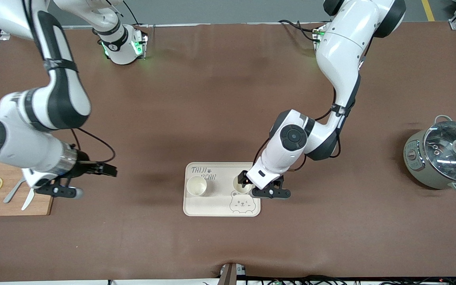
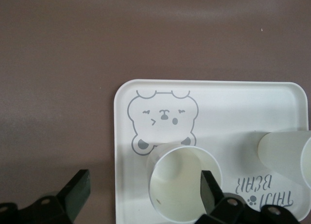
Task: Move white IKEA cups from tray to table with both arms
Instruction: 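Lower the left gripper onto a cup while the right gripper reaches the other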
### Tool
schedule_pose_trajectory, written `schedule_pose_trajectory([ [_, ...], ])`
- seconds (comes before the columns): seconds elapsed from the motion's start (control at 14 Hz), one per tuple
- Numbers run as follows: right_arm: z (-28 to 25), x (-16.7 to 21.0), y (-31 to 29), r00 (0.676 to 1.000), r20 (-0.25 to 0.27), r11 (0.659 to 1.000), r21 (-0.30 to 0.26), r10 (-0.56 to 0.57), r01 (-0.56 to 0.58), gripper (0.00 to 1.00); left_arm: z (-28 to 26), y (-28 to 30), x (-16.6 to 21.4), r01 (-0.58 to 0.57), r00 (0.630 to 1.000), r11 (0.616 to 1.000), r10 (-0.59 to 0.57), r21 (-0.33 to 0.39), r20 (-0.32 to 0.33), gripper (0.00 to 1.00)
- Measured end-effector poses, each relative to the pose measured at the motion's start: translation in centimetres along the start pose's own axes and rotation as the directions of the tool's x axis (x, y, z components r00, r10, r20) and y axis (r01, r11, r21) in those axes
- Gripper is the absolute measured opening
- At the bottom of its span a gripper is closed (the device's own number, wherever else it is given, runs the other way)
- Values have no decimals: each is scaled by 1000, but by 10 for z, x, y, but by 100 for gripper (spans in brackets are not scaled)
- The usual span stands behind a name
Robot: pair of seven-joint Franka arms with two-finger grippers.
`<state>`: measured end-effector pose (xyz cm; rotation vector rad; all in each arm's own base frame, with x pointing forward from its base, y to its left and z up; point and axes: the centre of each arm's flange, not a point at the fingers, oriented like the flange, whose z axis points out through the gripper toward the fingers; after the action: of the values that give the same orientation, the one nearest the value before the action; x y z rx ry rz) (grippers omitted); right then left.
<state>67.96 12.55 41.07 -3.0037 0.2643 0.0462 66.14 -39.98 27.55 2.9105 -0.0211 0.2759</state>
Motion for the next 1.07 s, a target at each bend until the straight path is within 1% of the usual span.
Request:
schedule_pose_trajectory([
  [0.07,10,-2,-15,1000,-9,1000,2,16,-16,100,2,0,-1,-2,1000,1000,2,2,2,100],
  [0.21,28,-7,-48,999,-35,1000,9,7,-7,100,8,-1,-3,-6,1000,1000,6,6,9,100],
  [0.36,44,-14,-82,999,-43,1000,12,-3,4,100,17,-1,-5,-13,1000,1000,13,6,10,100],
  [0.64,69,-15,-134,997,-54,998,20,59,-58,100,33,-4,-9,-26,1000,1000,26,8,13,100],
  [0.93,106,-12,-155,996,-67,998,-8,55,-56,100,42,3,-18,-40,999,999,40,8,22,100],
  [1.07,125,-11,-159,995,-85,999,-14,49,-50,100,41,6,-17,-42,999,999,42,-4,-1,100],
])
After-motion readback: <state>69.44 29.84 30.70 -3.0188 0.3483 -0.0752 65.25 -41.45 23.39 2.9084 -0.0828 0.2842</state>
